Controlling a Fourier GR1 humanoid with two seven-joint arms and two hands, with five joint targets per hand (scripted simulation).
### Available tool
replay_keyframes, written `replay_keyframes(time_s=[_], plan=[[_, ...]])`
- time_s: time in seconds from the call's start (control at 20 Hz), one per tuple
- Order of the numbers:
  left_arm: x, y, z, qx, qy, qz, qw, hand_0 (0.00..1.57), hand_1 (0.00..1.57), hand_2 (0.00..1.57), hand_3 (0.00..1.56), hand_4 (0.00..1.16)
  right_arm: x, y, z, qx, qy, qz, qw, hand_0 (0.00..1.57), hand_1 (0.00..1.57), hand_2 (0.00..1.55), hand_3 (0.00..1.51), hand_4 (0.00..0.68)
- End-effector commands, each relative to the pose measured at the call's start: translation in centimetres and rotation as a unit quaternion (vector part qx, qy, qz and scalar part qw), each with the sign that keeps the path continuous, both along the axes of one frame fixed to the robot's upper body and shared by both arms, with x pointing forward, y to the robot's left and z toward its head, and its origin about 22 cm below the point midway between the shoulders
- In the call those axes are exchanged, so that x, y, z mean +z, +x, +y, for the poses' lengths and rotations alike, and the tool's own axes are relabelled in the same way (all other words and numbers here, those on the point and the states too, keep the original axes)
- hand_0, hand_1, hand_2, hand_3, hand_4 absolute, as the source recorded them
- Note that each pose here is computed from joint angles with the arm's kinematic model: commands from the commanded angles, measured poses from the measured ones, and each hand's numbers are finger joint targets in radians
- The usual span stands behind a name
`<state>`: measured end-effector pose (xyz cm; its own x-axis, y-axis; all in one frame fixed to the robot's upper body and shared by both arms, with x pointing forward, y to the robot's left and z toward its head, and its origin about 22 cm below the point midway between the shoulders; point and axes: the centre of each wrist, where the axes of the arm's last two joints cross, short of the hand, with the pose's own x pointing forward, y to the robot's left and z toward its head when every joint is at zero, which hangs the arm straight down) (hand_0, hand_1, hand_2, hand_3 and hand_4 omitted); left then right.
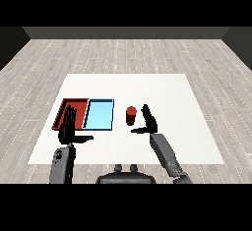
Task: Pick the red can and put it in the red box
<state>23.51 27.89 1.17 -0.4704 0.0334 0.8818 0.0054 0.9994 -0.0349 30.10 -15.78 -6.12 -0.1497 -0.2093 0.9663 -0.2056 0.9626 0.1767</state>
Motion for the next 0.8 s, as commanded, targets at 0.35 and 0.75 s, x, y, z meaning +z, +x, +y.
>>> replay_keyframes(time_s=[0.35, 0.75], plan=[[-0.8, -0.45, 0.6, -0.001, 0.0, 0.004, 1.0, 0.0, 0.0, 0.0, 0.0, 0.0, -0.9, 2.0, 2.9, -0.006, 0.021, 0.015, 0.9996, 0.0, 0.0, 0.0, 0.0, 0.0], [0.2, -0.13, -0.7, 0.002, 0.003, -0.007, 1.0, 0.0, 0.0, 0.0, 0.0, 0.0, -0.2, 3.4, 0.3, 0.011, 0.012, 0.027, 0.9995, 0.0, 0.0, 0.0, 0.0, 0.0]])
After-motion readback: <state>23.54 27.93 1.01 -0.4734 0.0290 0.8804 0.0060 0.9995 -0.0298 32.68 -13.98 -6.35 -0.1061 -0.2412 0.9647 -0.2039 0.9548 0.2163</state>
